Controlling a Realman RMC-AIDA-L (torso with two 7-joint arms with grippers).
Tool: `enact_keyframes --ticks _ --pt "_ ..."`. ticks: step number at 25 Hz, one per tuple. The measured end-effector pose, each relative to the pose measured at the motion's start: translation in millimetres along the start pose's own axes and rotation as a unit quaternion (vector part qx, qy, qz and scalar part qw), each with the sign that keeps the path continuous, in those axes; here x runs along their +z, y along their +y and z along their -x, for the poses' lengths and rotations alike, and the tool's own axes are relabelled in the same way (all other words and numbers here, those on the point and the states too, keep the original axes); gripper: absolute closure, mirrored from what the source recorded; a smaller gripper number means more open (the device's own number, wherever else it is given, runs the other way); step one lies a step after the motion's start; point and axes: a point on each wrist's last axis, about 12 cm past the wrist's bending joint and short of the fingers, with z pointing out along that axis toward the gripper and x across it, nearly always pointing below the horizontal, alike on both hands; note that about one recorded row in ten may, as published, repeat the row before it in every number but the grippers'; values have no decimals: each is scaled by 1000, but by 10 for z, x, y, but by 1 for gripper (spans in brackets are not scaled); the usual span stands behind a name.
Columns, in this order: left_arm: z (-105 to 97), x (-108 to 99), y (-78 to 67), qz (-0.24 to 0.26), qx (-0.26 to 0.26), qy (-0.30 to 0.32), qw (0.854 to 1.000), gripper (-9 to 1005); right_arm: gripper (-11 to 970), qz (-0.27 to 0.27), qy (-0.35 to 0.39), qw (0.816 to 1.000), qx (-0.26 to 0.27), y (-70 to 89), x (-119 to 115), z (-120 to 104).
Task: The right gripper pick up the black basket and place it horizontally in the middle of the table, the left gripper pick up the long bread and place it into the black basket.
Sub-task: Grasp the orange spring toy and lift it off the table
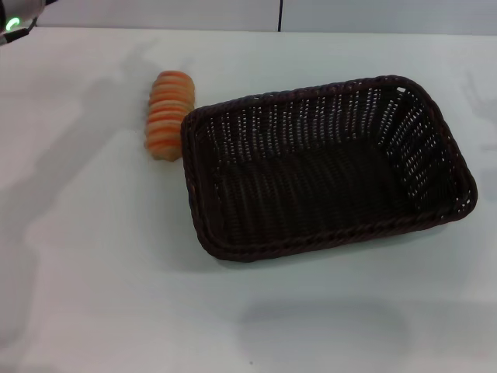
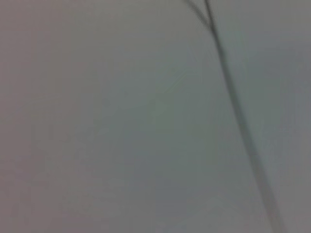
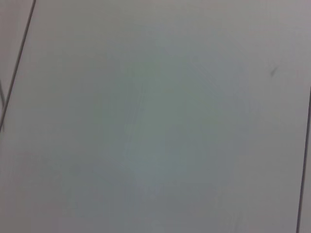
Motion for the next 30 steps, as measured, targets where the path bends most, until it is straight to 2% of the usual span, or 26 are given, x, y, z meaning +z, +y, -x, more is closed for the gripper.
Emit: enact_keyframes --ticks 2,4,6,7,8,9,12,13,14,15,16,18,19,21,22,24,26,27,29,30 --pt "-75 8 -8 55 53 12 997 155 174 0 0 1000 -4 3 2 2" --pt "-145 10 -45 112 105 21 988 155 174 1 -1 1000 -10 12 8 6" --pt "-216 2 -111 175 152 27 972 155 175 1 -1 1000 -11 12 11 8" --pt "-216 2 -111 175 152 27 972 155 175 1 -1 1000 -11 11 11 8" --pt "-311 -17 -170 239 196 34 951 155 175 1 -1 1000 -11 12 15 10" --pt "-364 -31 -187 271 221 37 936 155 175 1 -1 1000 -11 12 15 10" --pt "-371 -34 -189 277 226 37 933 156 175 2 -2 1000 -12 15 21 14" --pt "-405 -39 -216 297 246 36 922 156 175 3 -3 1000 -12 18 29 21" --pt "-465 -72 -264 348 274 18 897 156 175 3 -3 1000 -12 18 29 21" --pt "-487 -115 -268 373 269 -7 888 156 175 3 -4 1000 -12 21 32 23" --pt "-487 -115 -268 373 269 -7 888 156 175 4 -5 1000 -13 25 35 29" --pt "-499 -235 -236 408 179 -86 891 156 174 5 -8 1000 -21 35 46 55" --pt "-499 -235 -236 408 179 -86 891 156 174 5 -8 1000 -21 35 46 55" --pt "-531 -333 -207 411 71 -160 895 156 175 7 -7 1000 -28 43 55 73" --pt "-553 -360 -197 407 37 -180 895 156 175 8 -7 1000 -30 46 59 82" --pt "-638 -438 -152 376 -82 -243 890 156 175 8 -8 999 -30 46 60 97" --pt "-726 -475 -104 328 -172 -281 886 156 175 8 -10 999 -30 44 57 109" --pt "-773 -486 -73 287 -232 -300 880 156 175 8 -10 999 -30 44 58 115" --pt "-794 -453 -68 213 -314 -309 872 156 175 9 -9 999 -29 48 62 127" --pt "-787 -435 -73 194 -334 -307 870 156 175 9 -9 999 -29 48 63 128"
